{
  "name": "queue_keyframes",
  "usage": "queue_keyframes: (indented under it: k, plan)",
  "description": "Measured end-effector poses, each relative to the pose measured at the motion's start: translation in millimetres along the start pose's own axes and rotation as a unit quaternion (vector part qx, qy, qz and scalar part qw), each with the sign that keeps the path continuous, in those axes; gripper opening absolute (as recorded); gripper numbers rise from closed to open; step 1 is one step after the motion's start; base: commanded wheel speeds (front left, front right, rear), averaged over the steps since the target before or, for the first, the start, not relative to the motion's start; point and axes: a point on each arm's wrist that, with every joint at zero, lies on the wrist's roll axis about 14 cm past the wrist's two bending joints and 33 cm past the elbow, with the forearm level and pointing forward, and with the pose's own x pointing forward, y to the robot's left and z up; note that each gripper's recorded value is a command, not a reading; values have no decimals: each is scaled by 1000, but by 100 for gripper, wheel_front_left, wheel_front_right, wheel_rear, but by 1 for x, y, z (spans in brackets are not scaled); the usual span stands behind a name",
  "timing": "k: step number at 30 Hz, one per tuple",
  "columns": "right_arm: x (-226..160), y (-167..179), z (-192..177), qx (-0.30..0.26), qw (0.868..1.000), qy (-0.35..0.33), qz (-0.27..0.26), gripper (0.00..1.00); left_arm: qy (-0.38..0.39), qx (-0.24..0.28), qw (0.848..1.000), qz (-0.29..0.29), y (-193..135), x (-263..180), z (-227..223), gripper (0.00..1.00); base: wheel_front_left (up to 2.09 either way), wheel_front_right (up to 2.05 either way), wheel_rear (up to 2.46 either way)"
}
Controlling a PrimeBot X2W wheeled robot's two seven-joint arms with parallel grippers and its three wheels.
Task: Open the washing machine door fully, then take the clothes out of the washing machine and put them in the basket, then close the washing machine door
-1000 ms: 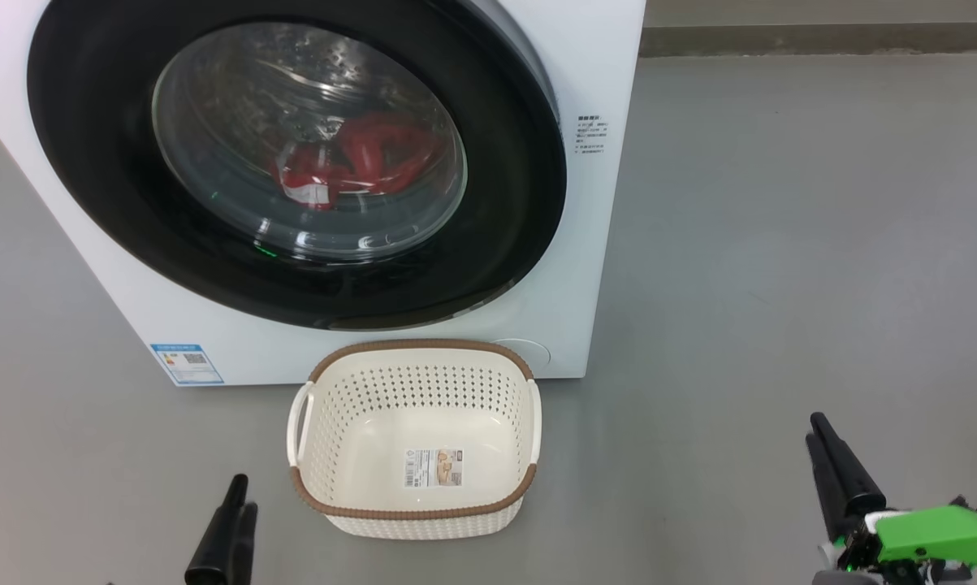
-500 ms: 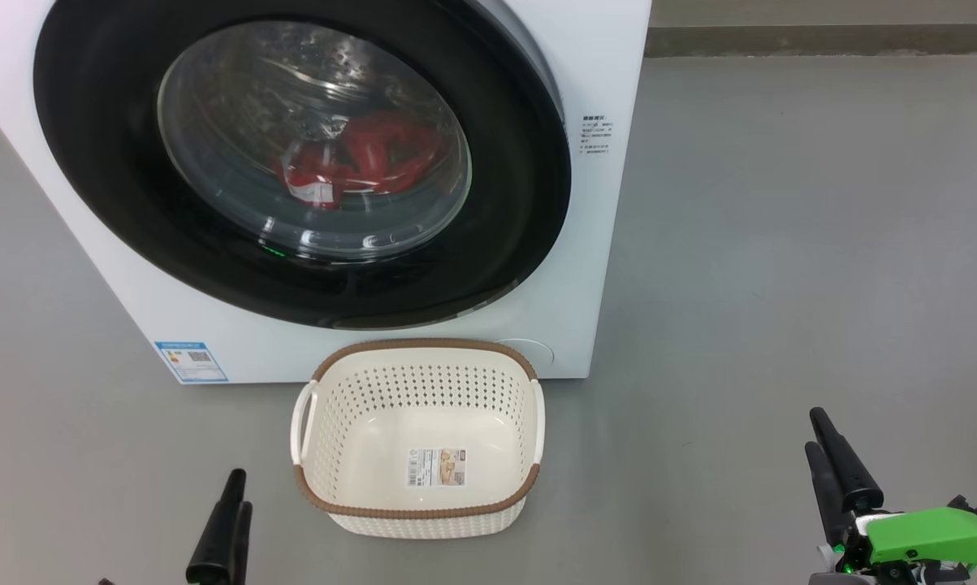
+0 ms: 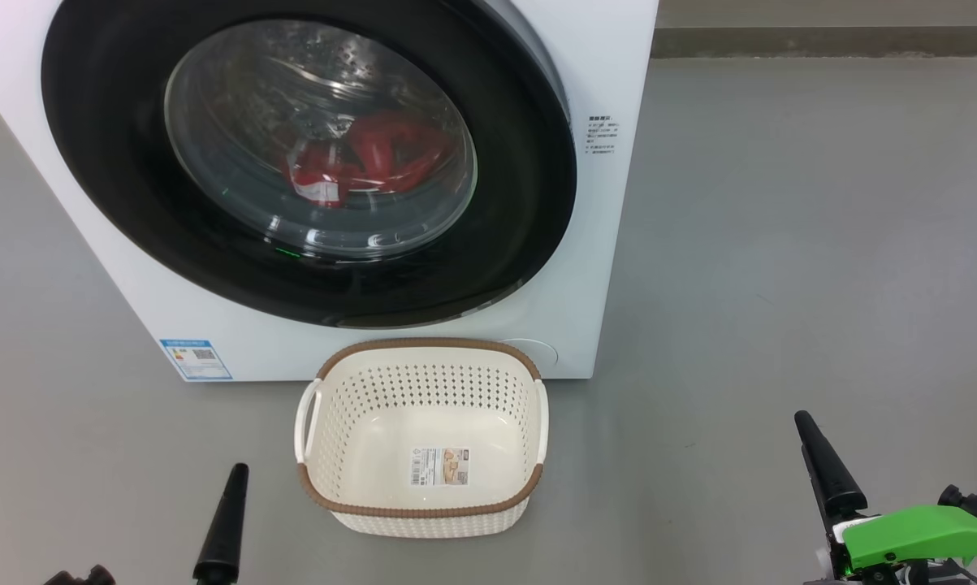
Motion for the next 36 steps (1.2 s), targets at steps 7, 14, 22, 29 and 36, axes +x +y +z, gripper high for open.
queue_keyframes:
  k: [7, 14, 22, 29, 36]
  plan:
    - [0, -1, -1, -54, 999, 3, -1, 100, 1, 58, 998, 7, 3, -5, -2, 100, 0, 0, 0]
    - [-2, -5, -3, -96, 995, 4, -7, 100, -1, 114, 994, 3, -2, -4, -3, 100, 0, 0, 0]
    - [-1, -4, -6, -151, 989, 7, -3, 100, -11, 167, 986, -3, -6, -6, 0, 100, 0, 0, 0]
    - [-2, -4, -5, -191, 982, 6, 0, 100, -13, 217, 976, -5, -8, -8, -1, 100, 0, 0, 0]
    - [-2, -2, -5, -226, 974, 1, 4, 100, -20, 259, 965, -13, -14, -8, 0, 100, 0, 0, 0]
